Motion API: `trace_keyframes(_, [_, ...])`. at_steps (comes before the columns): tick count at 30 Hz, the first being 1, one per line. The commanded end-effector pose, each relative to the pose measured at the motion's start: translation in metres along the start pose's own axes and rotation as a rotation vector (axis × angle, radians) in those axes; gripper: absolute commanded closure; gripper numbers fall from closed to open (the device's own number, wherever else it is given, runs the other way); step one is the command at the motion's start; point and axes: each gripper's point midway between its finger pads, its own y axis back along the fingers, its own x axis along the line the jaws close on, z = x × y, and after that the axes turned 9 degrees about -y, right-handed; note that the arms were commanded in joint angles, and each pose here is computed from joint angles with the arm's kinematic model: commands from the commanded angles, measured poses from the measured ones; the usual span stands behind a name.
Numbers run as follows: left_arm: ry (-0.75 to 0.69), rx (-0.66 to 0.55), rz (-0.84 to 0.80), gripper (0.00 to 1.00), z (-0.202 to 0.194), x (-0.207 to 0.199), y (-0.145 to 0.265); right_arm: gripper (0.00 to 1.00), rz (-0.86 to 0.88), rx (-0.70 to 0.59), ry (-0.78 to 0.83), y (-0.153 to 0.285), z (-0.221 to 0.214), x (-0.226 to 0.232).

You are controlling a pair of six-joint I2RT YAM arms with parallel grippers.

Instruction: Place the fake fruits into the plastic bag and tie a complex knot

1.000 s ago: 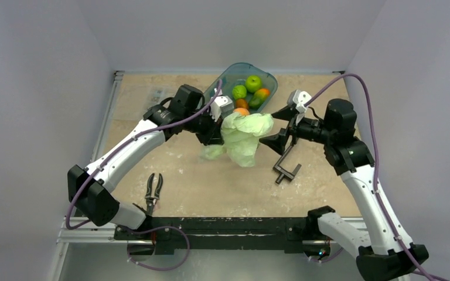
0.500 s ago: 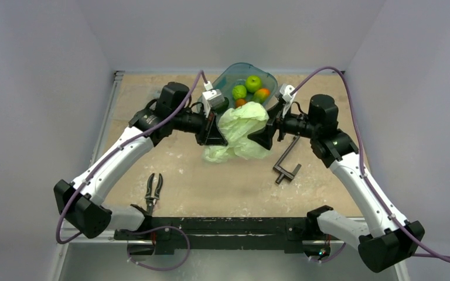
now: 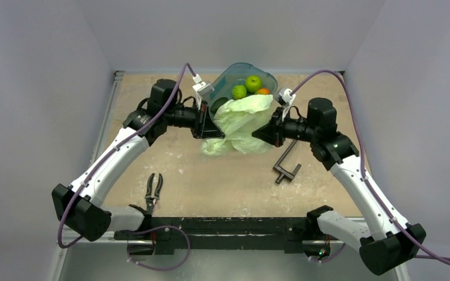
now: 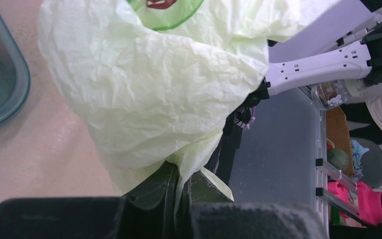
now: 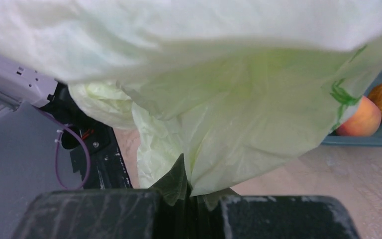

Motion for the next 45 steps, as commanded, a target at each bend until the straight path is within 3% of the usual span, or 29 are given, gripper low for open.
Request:
trace_keyframes(1, [-0.041, -0.019, 0.075, 1.00, -0.001, 0.023, 0.024, 1.00, -0.073, 0.046, 0.101, 0.016, 0.007, -0.003])
trace_keyframes(5, [-0.128, 0.055, 0.184, 0.95, -0.021, 0.040, 0.047, 1.00, -0.170, 0.001, 0.117, 0.034, 0.009, -0.021])
trace_keyframes(10, [-0.171, 0.158, 0.316, 0.96, -0.051, 0.065, 0.071, 1.00, -0.267, -0.012, 0.124, 0.050, 0.012, -0.056])
trace_keyframes(17, [-0.177, 0.170, 0.250, 0.96, -0.061, 0.059, 0.069, 1.00, -0.218, -0.038, 0.172, 0.043, 0.025, -0.058])
trace_keyframes(21, [-0.285, 0.149, 0.198, 0.94, -0.048, 0.047, 0.063, 1.00, -0.173, -0.054, 0.179, 0.040, 0.021, -0.051])
trace_keyframes(22, [-0.310, 0.160, 0.196, 0.88, -0.047, 0.044, 0.062, 1.00, -0.158, -0.068, 0.183, 0.039, 0.022, -0.049])
trace_keyframes(26, [-0.382, 0.196, 0.214, 0.45, -0.048, 0.028, 0.072, 1.00, -0.120, -0.103, 0.211, 0.034, 0.032, -0.046])
trace_keyframes(29, [-0.412, 0.192, 0.258, 0.31, -0.050, 0.017, 0.088, 1.00, -0.088, -0.102, 0.246, 0.033, 0.036, -0.040])
trace_keyframes(36, [-0.630, 0.171, 0.330, 0.13, -0.041, 0.012, 0.106, 1.00, 0.013, -0.003, 0.386, 0.028, 0.012, -0.024])
trace_keyframes(38, [-0.723, 0.138, 0.320, 0.01, -0.024, 0.014, 0.101, 1.00, 0.036, 0.009, 0.421, 0.024, 0.006, -0.018])
trace_keyframes(42, [-0.936, 0.174, 0.281, 0.00, -0.001, 0.017, 0.068, 1.00, 0.103, 0.043, 0.450, 0.015, -0.001, -0.002])
trace_keyframes(45, [-1.016, 0.170, 0.187, 0.00, 0.004, 0.002, 0.037, 1.00, 0.129, 0.046, 0.447, 0.007, 0.000, 0.007])
